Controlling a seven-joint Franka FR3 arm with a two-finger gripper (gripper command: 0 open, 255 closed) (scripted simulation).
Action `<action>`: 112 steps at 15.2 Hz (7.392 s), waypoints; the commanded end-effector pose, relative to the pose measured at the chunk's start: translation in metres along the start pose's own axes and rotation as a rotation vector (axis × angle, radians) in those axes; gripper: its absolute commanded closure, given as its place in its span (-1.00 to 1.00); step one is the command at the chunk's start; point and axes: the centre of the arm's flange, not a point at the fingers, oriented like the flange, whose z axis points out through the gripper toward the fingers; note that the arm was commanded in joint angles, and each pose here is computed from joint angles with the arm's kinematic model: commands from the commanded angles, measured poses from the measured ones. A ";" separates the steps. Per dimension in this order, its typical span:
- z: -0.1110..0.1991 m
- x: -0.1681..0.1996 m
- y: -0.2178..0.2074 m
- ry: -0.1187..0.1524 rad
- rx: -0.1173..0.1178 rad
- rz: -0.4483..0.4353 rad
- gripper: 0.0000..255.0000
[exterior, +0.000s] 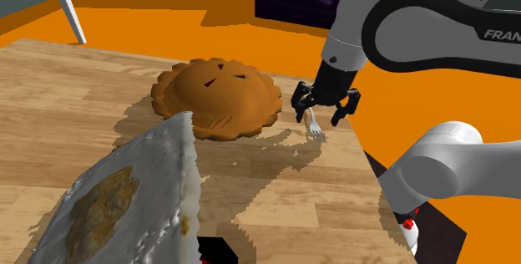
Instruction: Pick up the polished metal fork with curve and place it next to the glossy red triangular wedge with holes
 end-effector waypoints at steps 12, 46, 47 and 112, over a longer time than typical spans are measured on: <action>0.007 0.000 0.000 0.000 0.000 0.001 1.00; -0.140 -0.010 0.003 0.000 0.000 0.001 1.00; -0.145 -0.011 0.003 0.000 0.000 0.001 1.00; -0.131 -0.571 -0.057 0.000 0.000 0.001 1.00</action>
